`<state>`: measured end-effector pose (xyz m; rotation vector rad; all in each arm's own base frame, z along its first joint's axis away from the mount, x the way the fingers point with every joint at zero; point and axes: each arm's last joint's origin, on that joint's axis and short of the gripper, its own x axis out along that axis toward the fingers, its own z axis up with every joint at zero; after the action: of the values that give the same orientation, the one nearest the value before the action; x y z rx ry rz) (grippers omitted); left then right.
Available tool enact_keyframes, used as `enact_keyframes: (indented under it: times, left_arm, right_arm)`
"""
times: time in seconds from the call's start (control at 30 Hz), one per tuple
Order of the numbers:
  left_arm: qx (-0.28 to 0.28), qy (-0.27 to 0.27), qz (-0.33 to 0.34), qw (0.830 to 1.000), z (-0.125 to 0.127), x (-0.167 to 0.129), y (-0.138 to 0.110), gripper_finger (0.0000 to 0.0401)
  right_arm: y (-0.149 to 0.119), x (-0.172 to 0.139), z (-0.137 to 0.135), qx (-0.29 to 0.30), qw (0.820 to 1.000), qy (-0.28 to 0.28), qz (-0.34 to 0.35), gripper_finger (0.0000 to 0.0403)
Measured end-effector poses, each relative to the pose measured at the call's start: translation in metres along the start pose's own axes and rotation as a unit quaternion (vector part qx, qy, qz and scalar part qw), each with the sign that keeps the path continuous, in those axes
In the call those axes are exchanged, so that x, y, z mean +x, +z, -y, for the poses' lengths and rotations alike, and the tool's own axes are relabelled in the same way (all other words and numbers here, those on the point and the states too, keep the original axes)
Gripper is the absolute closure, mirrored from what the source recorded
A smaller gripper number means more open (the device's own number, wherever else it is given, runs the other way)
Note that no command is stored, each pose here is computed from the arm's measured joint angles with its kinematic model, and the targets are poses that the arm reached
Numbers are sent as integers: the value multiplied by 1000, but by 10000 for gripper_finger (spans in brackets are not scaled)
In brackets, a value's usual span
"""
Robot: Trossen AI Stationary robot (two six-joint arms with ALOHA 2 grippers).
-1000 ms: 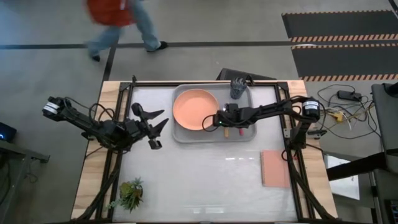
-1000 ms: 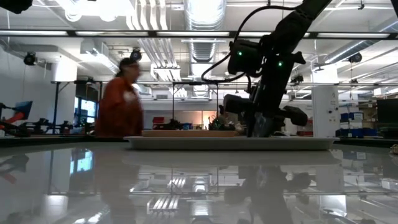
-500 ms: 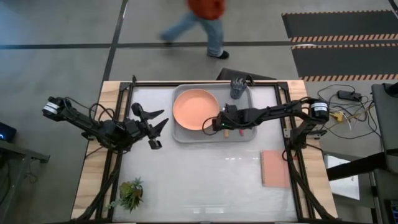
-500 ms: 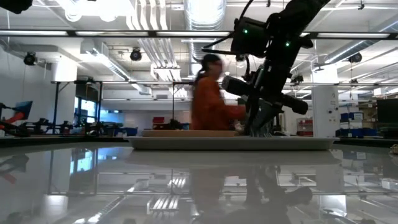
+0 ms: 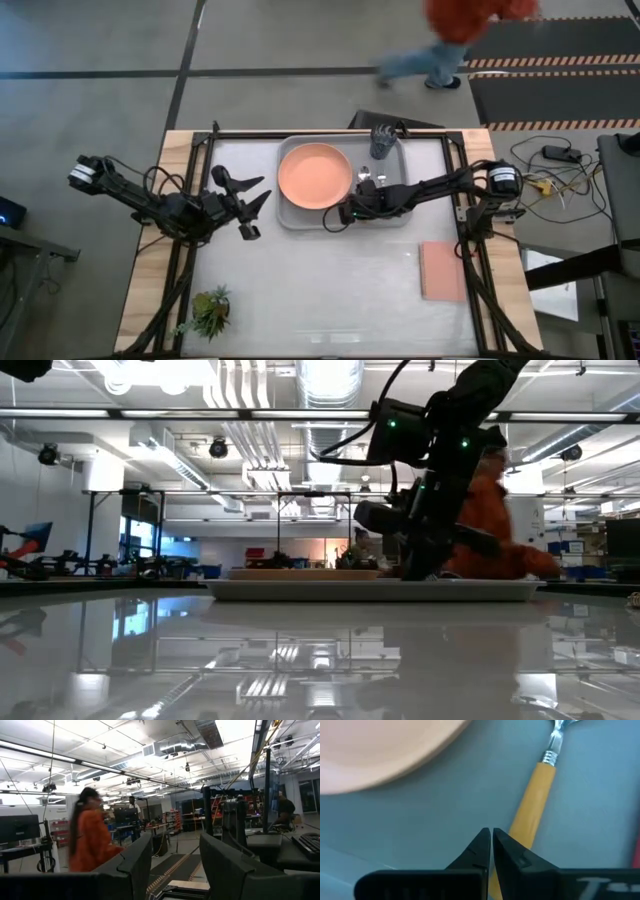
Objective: Pick and place plate/cup/fork/spoon on tray
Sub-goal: Put the yellow spoon on the gray serving tray in between the orange plate and pink fork, then return to Home Position
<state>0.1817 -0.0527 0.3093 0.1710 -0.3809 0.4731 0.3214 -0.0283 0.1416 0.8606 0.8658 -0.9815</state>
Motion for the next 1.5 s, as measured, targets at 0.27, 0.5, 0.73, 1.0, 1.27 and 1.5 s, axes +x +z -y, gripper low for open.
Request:
enact_keyframes:
  times: [0.27, 0.5, 0.73, 1.0, 1.27, 1.5]
  left_arm:
    - [0, 0, 0, 1000, 0, 0, 0, 253]
    - [0, 0, 0, 1000, 0, 0, 0, 253]
    - [0, 0, 0, 1000, 0, 0, 0, 253]
    - [7, -3, -6, 1000, 1, 0, -1, 253]
    - [33, -16, -27, 999, 4, 0, -7, 253]
    - [77, -46, -81, 993, 10, -2, -21, 253]
  right_arm:
    - [-1, 0, 1, -2, 1000, -6, -4, 394]
    - [-1, 0, 3, 0, 1000, -16, -8, 394]
    - [0, -2, 2, -7, 1000, -7, -5, 394]
    - [6, -43, -3, -117, 991, 57, 28, 394]
    - [-7, -99, -24, -348, 907, 171, 168, 394]
    - [-24, -117, -33, -478, 826, 196, 227, 394]
